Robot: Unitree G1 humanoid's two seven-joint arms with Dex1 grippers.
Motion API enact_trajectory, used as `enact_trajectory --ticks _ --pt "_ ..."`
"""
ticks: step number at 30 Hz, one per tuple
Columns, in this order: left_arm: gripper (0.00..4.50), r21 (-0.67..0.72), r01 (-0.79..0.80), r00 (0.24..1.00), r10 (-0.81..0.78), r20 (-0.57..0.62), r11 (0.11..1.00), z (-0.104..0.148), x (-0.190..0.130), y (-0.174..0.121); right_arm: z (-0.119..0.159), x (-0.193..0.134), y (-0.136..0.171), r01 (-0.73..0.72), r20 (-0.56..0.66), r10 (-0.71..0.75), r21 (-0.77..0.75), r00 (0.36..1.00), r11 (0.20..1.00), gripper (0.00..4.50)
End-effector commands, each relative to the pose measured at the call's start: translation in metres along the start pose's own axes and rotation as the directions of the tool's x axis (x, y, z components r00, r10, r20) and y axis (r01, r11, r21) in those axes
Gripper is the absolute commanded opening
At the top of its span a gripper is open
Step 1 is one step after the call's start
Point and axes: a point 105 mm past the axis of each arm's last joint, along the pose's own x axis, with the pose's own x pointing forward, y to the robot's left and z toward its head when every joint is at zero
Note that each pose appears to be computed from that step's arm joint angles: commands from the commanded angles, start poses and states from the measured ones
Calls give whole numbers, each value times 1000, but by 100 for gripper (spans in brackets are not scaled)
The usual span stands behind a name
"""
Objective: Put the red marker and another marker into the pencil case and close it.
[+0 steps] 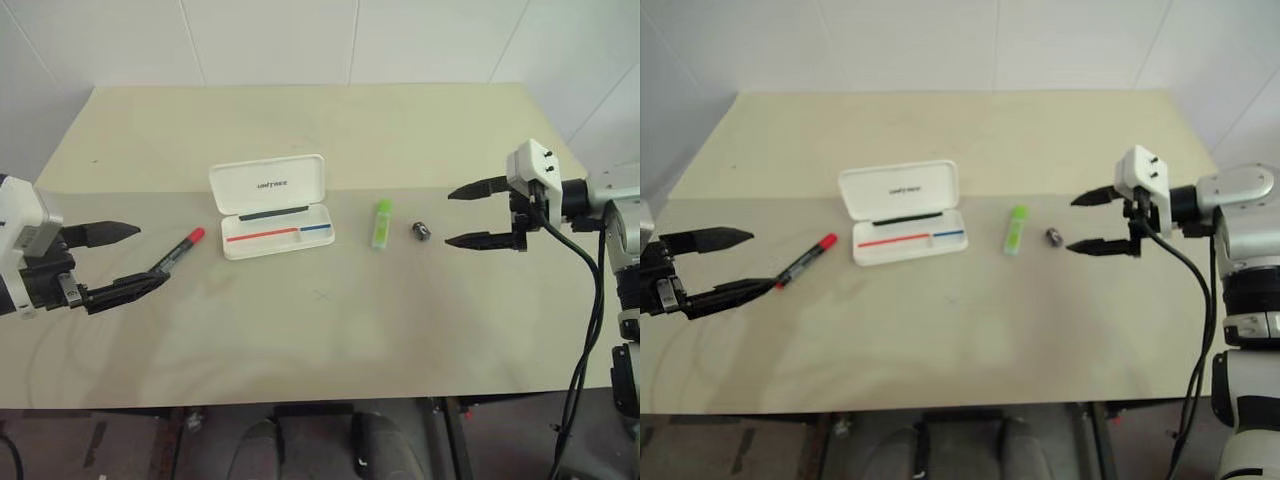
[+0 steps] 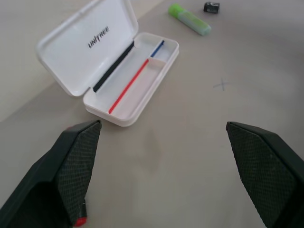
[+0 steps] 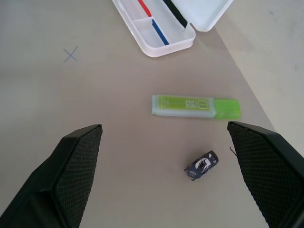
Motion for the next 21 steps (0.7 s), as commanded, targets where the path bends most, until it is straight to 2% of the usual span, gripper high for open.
enact_trajectory --ticks 1,9,14,17,21 --pt "450 37 27 1000 -28 13 999 6 5 -4 10 -2 6 -55 31 56 -35 998 998 446" --pt "450 29 10 1000 -11 9 1000 -1 12 -2 3 -3 10 -58 33 58 -6 998 998 446" --pt "450 82 -36 999 37 -5 996 -6 40 11 5 1 9 -60 50 60 -13 997 998 446" --pt "450 86 23 999 -26 31 996 3 71 15 34 0 13 -97 159 104 -51 982 994 446" --pt "450 115 45 999 -43 -22 992 -3 99 36 66 -7 26 -129 229 154 -118 961 985 446"
